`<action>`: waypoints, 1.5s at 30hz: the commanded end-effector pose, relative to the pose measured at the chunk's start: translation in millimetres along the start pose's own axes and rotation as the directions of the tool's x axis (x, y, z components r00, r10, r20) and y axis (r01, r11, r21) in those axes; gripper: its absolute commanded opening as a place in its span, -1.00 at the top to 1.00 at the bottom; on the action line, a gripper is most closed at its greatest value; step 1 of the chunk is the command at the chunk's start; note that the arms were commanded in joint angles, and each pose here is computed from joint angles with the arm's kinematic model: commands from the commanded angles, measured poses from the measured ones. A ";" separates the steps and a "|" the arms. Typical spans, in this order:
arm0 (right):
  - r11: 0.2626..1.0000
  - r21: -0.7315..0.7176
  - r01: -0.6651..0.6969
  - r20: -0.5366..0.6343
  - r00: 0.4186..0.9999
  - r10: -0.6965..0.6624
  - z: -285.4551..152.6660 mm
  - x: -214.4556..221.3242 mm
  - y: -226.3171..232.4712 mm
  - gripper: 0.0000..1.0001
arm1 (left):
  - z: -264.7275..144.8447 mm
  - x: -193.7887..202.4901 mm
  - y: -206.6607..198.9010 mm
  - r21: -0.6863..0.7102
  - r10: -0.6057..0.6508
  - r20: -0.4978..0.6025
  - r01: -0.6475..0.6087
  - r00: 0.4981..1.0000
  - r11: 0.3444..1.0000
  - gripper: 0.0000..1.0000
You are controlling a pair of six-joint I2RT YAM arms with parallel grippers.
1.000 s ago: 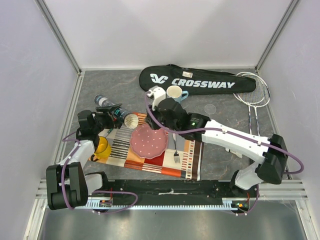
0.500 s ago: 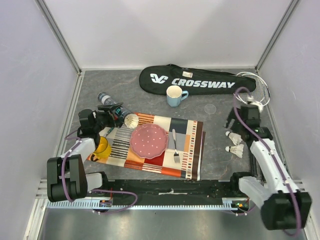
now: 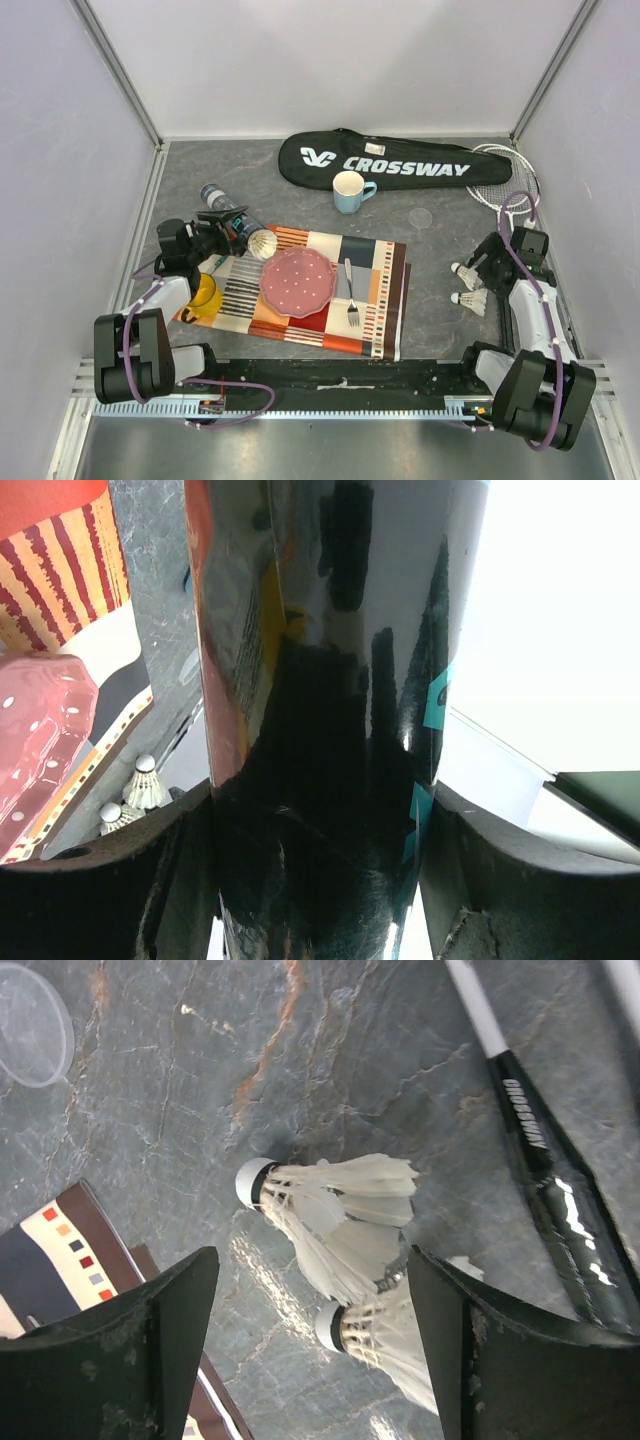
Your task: Pack up the badminton gear
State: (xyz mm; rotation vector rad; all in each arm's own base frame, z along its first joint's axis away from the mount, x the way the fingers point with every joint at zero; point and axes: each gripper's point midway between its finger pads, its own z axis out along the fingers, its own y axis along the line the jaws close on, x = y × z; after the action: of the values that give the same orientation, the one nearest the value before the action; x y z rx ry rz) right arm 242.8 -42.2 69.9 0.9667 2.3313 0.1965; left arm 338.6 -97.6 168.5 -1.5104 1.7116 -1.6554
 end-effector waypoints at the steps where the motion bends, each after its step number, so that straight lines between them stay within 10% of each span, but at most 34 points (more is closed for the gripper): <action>1: 0.994 -0.109 -0.012 0.006 1.000 0.013 15.2 0.8 16.0 -0.58 | -7.0 15.9 -23.5 0.070 0.057 -0.046 -0.054 0.997 0.996 0.95; 22: 0.953 -0.262 0.151 0.128 0.984 -0.121 21.8 -20.5 66.8 1.00 | -10.5 17.1 -21.1 0.056 0.068 -0.024 -0.067 0.997 0.996 0.96; 28: 0.738 -0.495 0.458 0.323 0.886 -0.333 -74.5 5.2 200.4 1.00 | -9.9 14.1 -22.6 0.052 0.071 -0.002 -0.071 0.997 0.996 0.95; 36: 0.194 -0.685 0.702 0.523 0.659 -0.540 -218.1 139.6 332.7 1.00 | -9.1 10.3 -19.2 0.045 0.065 0.016 -0.065 0.998 0.997 0.96; 45: 0.067 -0.592 0.803 0.637 0.518 -0.572 -257.8 214.8 382.3 1.00 | -12.6 9.0 -13.4 0.032 0.063 0.037 -0.064 0.997 0.997 0.95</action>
State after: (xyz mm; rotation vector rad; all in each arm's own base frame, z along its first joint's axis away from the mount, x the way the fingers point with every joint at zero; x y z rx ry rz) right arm 181.6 396.5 288.4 -0.7477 1.8183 0.8351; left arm 331.2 -94.5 171.0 -1.5605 1.6977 -1.6053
